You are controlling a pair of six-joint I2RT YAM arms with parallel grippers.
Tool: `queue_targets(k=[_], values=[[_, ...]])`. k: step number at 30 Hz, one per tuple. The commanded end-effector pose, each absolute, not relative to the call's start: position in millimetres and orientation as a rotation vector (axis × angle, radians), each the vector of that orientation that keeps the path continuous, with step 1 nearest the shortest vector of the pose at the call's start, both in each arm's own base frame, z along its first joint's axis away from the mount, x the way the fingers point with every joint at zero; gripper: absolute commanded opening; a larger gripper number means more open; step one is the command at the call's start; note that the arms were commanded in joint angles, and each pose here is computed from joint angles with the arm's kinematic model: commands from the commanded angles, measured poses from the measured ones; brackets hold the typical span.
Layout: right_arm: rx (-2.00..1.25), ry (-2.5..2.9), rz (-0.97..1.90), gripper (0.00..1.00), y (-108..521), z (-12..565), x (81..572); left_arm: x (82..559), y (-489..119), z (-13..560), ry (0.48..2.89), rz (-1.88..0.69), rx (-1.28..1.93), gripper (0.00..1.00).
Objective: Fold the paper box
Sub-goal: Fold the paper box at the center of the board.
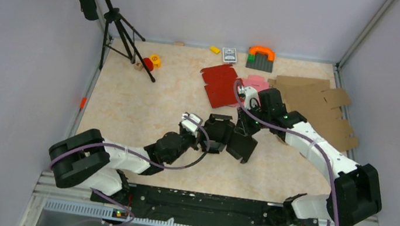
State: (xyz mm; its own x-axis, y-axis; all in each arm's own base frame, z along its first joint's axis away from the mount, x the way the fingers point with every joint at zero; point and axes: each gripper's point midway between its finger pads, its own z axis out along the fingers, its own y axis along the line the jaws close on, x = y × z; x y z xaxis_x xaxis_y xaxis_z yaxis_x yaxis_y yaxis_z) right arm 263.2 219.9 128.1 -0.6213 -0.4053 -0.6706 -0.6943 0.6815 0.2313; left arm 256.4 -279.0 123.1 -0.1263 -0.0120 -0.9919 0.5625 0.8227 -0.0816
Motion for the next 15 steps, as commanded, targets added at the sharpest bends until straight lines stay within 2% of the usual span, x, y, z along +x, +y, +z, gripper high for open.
queue_targets(k=[1, 5, 8, 15], values=[[-0.771, 2.299, 0.706, 0.14, 237.7, 149.8, 266.7, 259.1, -284.1, 128.5, 1.630, -0.519, 0.427, 0.00], [-0.763, 2.301, 0.679, 0.11, 244.7, 151.7, 266.5, 263.5, -285.2, 128.9, 1.667, -0.501, 0.404, 0.00], [-0.766, 2.321, 0.668, 0.02, 244.7, 152.3, 268.2, 266.1, -283.8, 129.7, 1.718, -0.478, 0.376, 0.00], [-0.640, 2.297, 0.658, 0.00, 249.9, 162.1, 271.5, 264.7, -289.2, 129.7, 1.764, -0.521, 0.334, 0.00]])
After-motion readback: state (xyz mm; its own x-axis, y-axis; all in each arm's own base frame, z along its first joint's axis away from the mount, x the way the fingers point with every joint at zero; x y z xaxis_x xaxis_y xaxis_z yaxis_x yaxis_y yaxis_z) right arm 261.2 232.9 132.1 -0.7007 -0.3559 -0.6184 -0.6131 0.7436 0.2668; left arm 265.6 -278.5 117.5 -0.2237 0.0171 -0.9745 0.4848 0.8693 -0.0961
